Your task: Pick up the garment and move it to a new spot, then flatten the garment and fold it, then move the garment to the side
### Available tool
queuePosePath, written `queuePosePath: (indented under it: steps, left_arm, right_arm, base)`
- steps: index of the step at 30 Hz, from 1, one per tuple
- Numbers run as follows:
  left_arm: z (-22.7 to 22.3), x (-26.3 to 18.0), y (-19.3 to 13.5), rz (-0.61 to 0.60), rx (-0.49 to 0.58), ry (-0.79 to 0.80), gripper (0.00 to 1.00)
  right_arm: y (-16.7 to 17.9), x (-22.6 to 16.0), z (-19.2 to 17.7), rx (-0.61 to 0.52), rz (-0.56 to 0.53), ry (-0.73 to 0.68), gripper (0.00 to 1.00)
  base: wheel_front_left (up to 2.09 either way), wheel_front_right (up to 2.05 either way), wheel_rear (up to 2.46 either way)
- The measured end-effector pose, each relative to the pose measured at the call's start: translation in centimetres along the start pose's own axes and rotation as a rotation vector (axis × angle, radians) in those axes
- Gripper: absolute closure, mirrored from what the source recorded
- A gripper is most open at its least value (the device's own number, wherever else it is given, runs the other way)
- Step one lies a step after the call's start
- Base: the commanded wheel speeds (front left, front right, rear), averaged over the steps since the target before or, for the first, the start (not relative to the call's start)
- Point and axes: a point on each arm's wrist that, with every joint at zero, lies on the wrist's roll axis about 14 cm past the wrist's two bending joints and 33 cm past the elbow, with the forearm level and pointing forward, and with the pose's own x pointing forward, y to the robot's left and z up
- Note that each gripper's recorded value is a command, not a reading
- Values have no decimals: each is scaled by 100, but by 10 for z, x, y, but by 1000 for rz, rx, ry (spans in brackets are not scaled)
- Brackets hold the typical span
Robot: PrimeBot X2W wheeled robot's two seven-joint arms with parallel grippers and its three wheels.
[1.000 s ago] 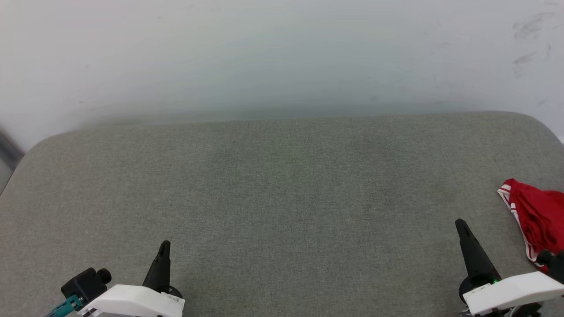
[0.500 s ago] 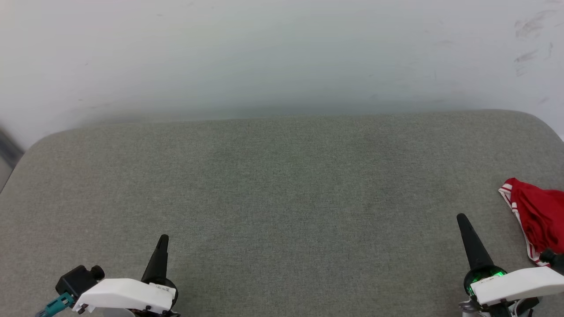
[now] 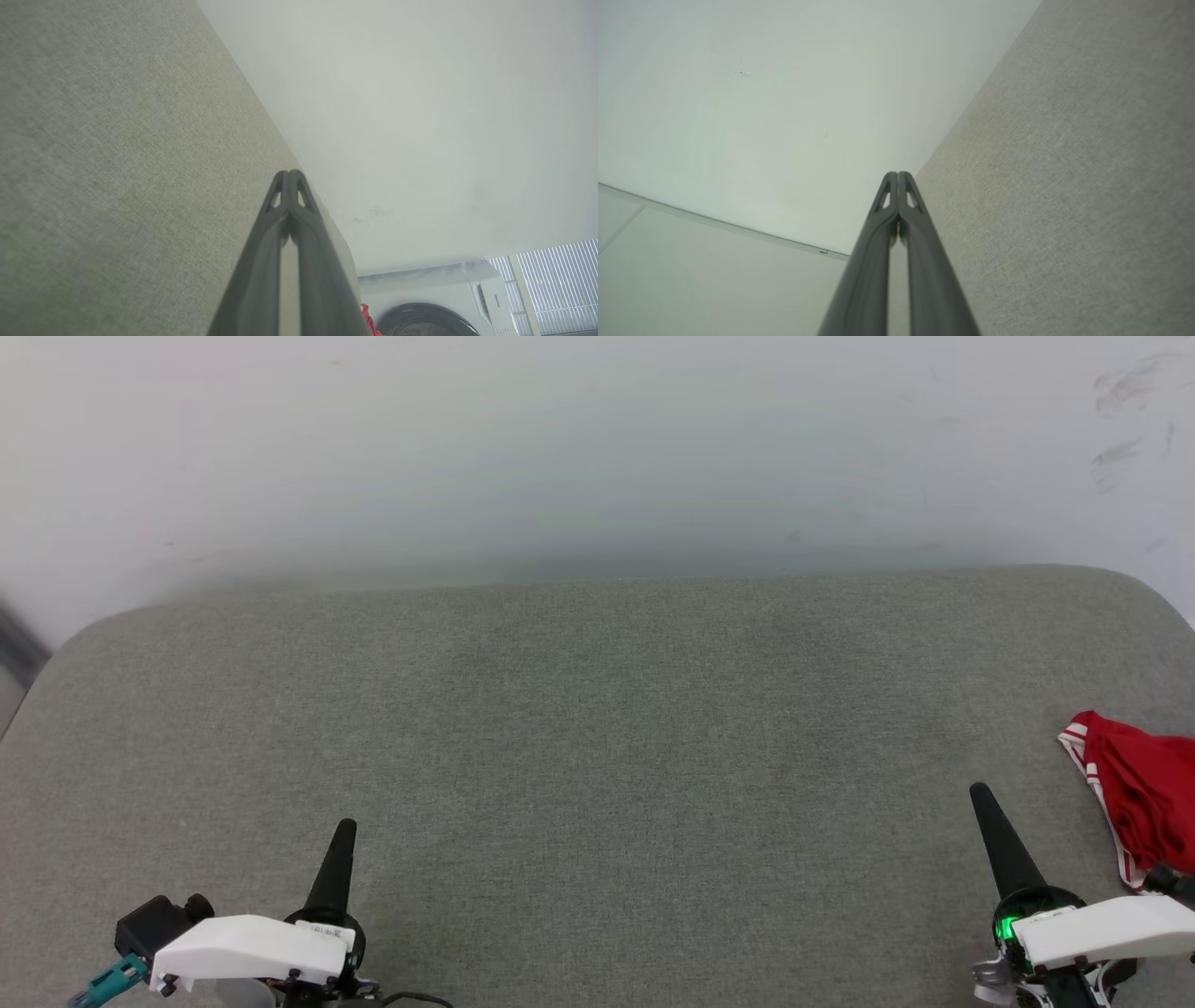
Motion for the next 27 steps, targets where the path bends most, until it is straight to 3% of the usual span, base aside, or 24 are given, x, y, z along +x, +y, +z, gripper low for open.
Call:
queuePosePath:
  steps: [27]
  left_arm:
    - [7, 9, -5, -35, -246, -9, 100]
  right_arm:
    - [-6, 11, 4, 239, -9, -25, 100]
  base:
    - [0, 0, 0]
